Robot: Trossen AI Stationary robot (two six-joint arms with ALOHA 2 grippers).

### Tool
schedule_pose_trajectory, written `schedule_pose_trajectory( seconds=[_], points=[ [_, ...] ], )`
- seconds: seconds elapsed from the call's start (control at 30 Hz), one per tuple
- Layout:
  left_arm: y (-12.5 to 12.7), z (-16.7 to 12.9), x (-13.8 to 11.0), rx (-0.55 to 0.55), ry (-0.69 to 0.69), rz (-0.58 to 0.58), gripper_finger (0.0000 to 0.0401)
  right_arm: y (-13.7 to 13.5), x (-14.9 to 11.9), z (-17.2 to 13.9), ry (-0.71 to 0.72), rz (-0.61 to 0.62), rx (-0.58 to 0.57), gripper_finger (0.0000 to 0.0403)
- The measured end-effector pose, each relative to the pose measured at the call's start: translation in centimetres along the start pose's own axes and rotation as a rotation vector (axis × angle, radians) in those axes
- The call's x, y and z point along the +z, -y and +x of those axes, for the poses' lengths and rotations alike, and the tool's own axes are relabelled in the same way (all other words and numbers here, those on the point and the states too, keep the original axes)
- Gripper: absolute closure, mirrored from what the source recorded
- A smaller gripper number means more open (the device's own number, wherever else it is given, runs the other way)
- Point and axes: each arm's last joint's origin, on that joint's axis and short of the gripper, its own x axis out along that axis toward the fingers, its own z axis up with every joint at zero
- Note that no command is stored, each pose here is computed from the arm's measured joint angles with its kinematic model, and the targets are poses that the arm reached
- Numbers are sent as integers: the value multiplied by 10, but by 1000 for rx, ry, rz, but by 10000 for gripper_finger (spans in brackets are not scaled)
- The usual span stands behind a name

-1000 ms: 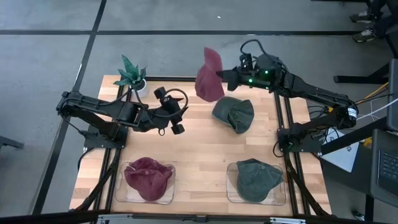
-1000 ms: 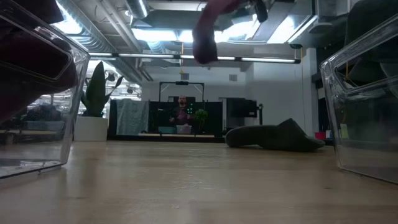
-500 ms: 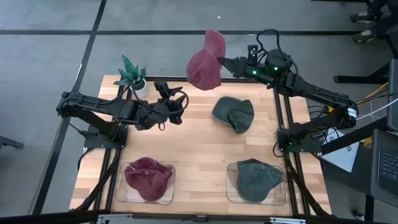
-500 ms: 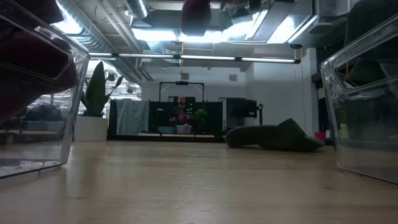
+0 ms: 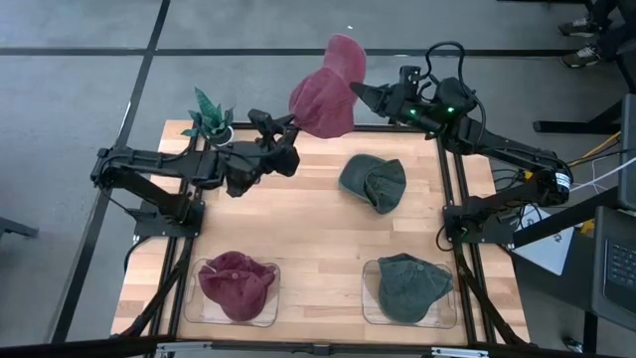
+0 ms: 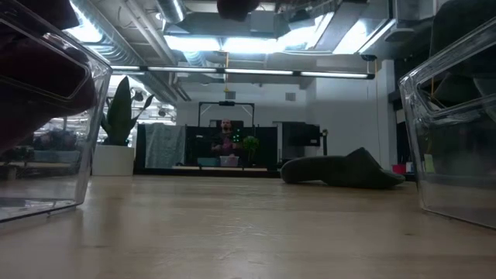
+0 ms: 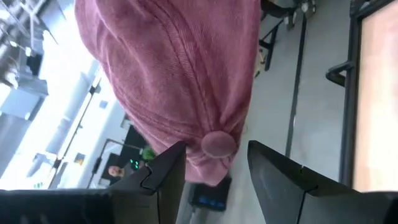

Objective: Pick & Place hat
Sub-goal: Put the red cap into the left transparent bin

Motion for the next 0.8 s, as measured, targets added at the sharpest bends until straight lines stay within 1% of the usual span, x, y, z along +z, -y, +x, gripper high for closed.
schedule_pose_trajectory(
  seconds=[0.1,0.2,0.3,0.47,0.67,0.8],
  points=[
    [-2,3,0,1,21,-3,232,-1,1,0,7,26,11,386],
    [-6,6,0,18,20,-28,232,-1,1,0,8,50,16,386],
    [-8,7,0,36,24,-30,232,-1,1,1,10,61,17,387],
    [-17,6,4,82,65,-89,232,4,-3,5,-2,106,5,387],
    [-22,5,6,112,79,-109,233,10,-7,10,-19,100,-13,387],
    [-21,3,7,123,48,-110,240,12,-9,11,-36,75,-38,387]
  ],
)
